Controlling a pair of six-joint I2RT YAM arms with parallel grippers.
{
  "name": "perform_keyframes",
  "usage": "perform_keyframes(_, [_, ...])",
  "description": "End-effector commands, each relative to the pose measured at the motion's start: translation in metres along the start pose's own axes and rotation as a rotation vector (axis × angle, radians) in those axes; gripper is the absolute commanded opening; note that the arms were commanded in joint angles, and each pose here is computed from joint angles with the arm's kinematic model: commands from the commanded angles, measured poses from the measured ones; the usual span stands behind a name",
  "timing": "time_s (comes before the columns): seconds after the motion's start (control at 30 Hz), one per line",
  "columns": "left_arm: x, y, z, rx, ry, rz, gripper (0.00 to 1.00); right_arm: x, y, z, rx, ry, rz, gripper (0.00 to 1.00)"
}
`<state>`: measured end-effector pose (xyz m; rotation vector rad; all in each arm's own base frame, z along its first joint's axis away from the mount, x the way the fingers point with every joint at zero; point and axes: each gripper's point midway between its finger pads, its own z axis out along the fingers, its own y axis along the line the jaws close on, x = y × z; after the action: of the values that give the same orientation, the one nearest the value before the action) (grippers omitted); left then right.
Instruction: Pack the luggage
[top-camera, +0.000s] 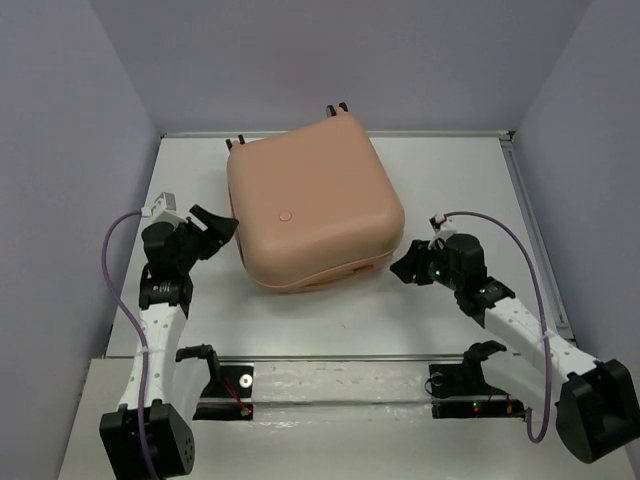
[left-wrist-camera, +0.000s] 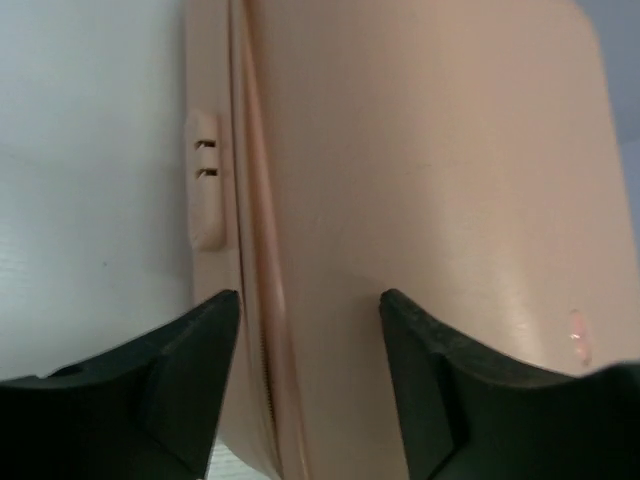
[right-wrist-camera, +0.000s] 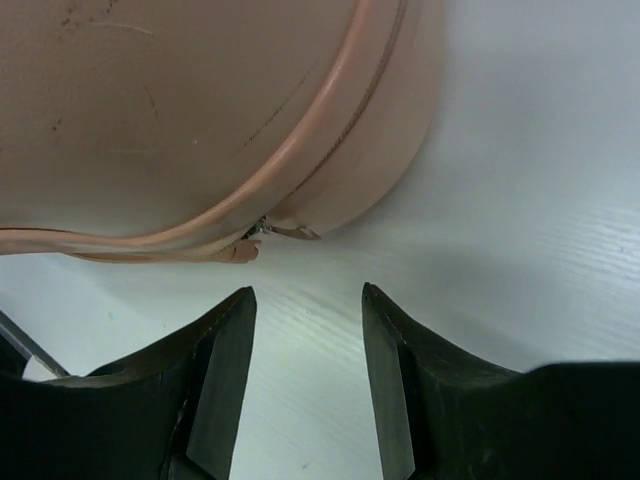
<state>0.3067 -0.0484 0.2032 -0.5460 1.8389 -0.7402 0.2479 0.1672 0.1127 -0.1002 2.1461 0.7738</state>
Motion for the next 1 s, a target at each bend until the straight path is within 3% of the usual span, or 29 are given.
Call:
perform_keyframes(0.0, [0.03, 0.018, -0.007, -0.031, 0.066, -0.056, 0.65, -0.029, 0.018, 0.017, -0.126, -0.159, -0.087, 0.53])
perform_keyframes(0.17, [0.043, 0.031, -0.012, -0.067, 0.068, -0.082, 0.55, -0.035, 0.018, 0.027, -0.168, -0.247, -0.136, 0.53])
perform_keyframes(0.43, [0.058, 0.044, -0.01, -0.095, 0.098, -0.131, 0.48, -0.048, 0.026, 0.029, -0.222, -0.334, -0.201, 0.51])
perform_keyframes(0.57, [0.059, 0.047, -0.011, -0.101, 0.073, -0.146, 0.36, -0.054, 0.035, 0.023, -0.273, -0.384, -0.219, 0.46])
perform_keyframes(0.67, [0.064, 0.047, -0.01, -0.085, 0.09, -0.158, 0.21, -0.056, 0.037, 0.025, -0.285, -0.392, -0.217, 0.34])
perform_keyframes(0.7, [0.068, 0.049, -0.01, -0.089, 0.099, -0.163, 0.19, -0.054, 0.038, 0.024, -0.292, -0.392, -0.205, 0.25])
perform_keyframes(0.8, [0.074, 0.045, -0.008, -0.07, 0.112, -0.157, 0.13, -0.058, 0.046, 0.019, -0.327, -0.424, -0.196, 0.09])
perform_keyframes(0.97, [0.09, 0.04, -0.004, -0.058, 0.154, -0.146, 0.08, -0.05, 0.072, 0.012, -0.33, -0.401, -0.205, 0.07])
